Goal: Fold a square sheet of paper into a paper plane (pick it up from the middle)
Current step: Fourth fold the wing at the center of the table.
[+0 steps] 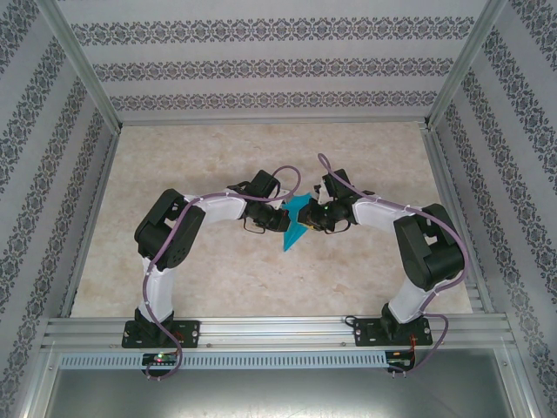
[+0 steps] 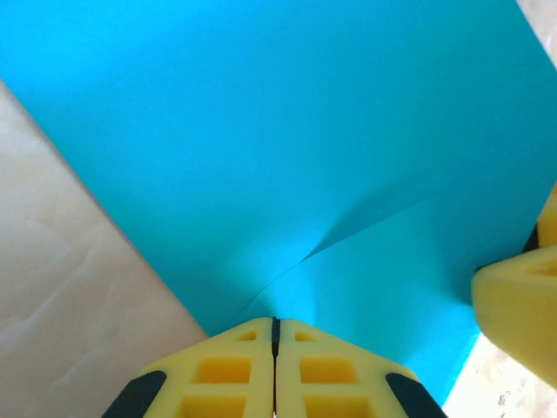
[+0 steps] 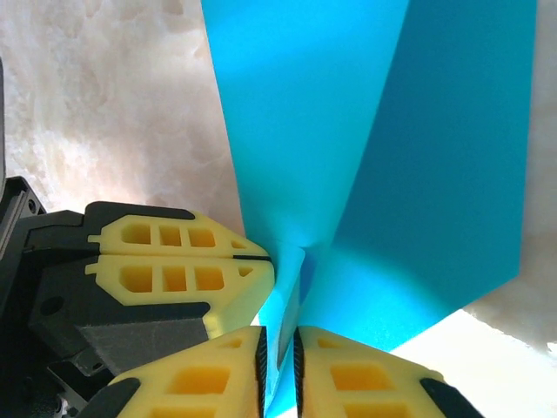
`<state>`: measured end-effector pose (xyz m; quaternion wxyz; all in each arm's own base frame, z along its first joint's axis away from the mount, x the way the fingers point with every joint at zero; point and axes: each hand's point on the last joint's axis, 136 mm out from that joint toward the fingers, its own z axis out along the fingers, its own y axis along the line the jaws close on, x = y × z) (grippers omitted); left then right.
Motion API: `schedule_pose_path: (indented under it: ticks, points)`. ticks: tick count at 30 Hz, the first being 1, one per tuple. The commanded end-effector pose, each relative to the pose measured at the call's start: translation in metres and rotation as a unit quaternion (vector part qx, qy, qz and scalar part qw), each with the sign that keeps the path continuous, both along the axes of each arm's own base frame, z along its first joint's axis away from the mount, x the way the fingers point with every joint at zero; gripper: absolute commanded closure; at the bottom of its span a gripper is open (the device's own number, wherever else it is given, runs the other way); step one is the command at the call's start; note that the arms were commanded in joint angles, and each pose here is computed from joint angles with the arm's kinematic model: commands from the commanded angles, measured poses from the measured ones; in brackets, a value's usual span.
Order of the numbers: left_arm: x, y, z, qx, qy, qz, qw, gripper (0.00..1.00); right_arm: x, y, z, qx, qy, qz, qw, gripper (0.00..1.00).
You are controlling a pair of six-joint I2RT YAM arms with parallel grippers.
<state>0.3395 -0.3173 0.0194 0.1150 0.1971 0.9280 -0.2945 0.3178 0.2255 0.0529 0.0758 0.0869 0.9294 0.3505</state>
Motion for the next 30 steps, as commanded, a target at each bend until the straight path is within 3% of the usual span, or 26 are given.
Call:
schedule_pose_path:
  ticks: [1, 10, 30]
  points:
    - [-0.024, 0.035, -0.049, 0.082, 0.063, 0.019, 0.994, 0.91, -0.005, -0.003, 0.008, 0.004, -0.009, 0.010, 1.000, 0.84]
    - [-0.023, 0.034, -0.048, 0.081, 0.062, 0.018, 0.995, 0.91, -0.004, 0.000, 0.006, 0.009, -0.005, 0.015, 1.000, 0.93]
    - [-0.025, 0.034, -0.050, 0.080, 0.066, 0.017, 0.995, 0.92, 0.007, 0.026, -0.003, 0.022, 0.001, 0.030, 0.999, 0.98]
